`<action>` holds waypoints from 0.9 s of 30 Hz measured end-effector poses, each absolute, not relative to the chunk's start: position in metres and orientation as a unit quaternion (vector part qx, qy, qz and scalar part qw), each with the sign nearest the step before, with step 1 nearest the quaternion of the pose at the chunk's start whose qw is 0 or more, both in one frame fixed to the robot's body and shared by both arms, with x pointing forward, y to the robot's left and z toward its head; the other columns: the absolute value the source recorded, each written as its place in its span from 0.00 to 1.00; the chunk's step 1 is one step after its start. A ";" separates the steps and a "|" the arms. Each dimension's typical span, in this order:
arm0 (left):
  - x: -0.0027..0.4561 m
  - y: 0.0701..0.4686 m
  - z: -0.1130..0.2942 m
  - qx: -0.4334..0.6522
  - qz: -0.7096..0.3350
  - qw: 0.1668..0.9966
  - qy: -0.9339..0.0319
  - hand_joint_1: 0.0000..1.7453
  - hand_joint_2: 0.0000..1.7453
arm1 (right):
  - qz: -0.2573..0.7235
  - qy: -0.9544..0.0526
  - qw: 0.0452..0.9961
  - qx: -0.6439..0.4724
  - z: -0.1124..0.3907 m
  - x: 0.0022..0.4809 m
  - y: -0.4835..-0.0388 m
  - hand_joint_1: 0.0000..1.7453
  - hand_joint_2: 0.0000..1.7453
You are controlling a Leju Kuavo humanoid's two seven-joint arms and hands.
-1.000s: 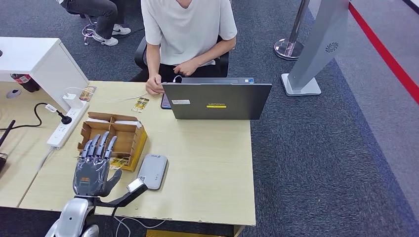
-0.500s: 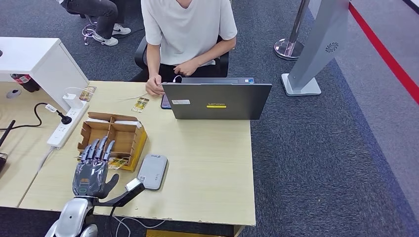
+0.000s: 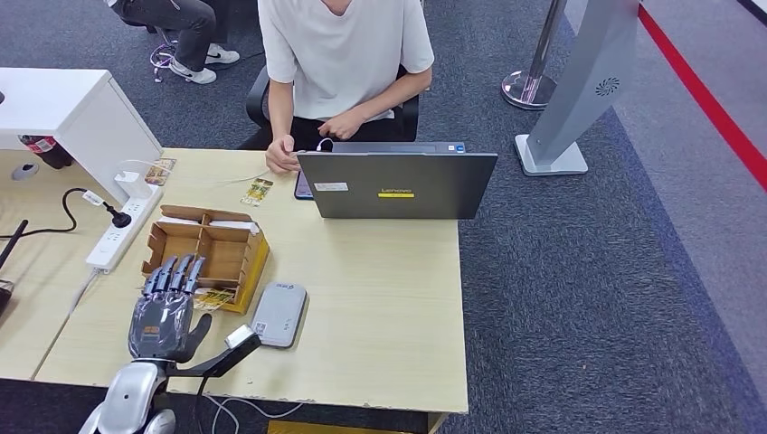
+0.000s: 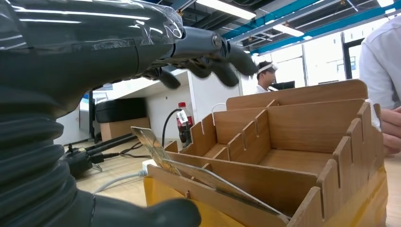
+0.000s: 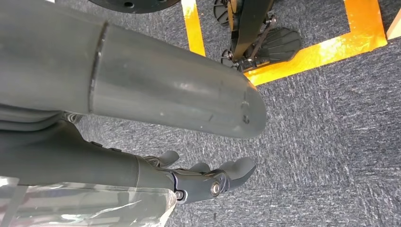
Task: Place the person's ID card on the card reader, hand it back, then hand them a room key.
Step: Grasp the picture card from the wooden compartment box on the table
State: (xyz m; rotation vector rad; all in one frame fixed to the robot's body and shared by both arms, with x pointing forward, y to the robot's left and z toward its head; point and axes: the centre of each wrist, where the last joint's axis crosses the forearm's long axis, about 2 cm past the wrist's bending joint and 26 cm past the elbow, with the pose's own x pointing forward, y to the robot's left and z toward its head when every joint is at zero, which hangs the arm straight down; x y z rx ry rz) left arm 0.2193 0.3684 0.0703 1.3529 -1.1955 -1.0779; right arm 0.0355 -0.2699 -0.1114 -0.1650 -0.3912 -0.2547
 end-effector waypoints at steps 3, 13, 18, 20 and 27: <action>0.219 0.370 0.070 0.555 -0.443 0.502 -0.493 1.00 1.00 | -0.126 -0.194 0.970 -0.082 -0.111 0.036 -0.270 0.00 0.00; 0.220 0.374 0.070 0.550 -0.432 0.513 -0.498 1.00 1.00 | -0.126 -0.194 0.970 -0.081 -0.111 0.036 -0.270 0.00 0.00; 0.220 0.373 0.070 0.549 -0.431 0.514 -0.498 1.00 1.00 | -0.126 -0.194 0.970 -0.081 -0.111 0.036 -0.270 0.00 0.00; 0.220 0.373 0.070 0.549 -0.431 0.515 -0.498 1.00 1.00 | -0.126 -0.194 0.970 -0.081 -0.111 0.036 -0.270 0.00 0.00; 0.220 0.374 0.070 0.547 -0.433 0.519 -0.494 1.00 1.00 | -0.126 -0.194 0.970 -0.081 -0.111 0.036 -0.270 0.00 0.00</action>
